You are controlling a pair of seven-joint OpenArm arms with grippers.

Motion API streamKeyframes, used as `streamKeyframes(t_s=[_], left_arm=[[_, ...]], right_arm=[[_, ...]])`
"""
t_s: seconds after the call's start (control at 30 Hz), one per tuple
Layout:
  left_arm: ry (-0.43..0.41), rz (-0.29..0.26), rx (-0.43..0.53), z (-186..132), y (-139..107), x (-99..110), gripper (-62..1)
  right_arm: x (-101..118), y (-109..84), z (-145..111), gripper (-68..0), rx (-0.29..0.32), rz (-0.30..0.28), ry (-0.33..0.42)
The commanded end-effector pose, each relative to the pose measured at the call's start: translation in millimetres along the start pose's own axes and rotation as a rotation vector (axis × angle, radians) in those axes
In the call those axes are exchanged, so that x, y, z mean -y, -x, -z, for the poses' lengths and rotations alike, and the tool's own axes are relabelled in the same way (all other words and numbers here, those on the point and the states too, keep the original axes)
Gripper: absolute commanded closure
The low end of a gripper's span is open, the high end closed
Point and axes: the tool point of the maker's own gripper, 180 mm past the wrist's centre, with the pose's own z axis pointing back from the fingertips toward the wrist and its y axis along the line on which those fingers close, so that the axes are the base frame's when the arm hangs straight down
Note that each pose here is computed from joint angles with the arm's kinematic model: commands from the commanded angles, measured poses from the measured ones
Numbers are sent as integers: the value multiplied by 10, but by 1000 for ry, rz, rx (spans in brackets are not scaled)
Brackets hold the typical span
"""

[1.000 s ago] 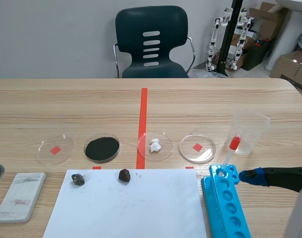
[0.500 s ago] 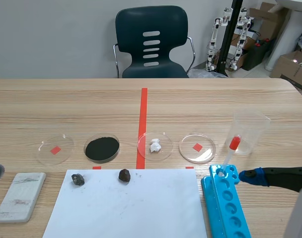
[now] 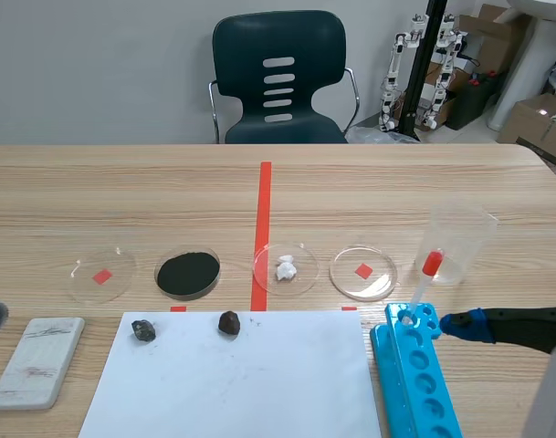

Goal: Pick up the right mineral with the left hand

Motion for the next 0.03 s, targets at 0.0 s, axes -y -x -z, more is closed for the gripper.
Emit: streamKeyframes(t_s=[0.0], left_arm=[[6,-5,33,9,-82,35,-130]], right_arm=[[48,-127,13,-569,41,-6,15]])
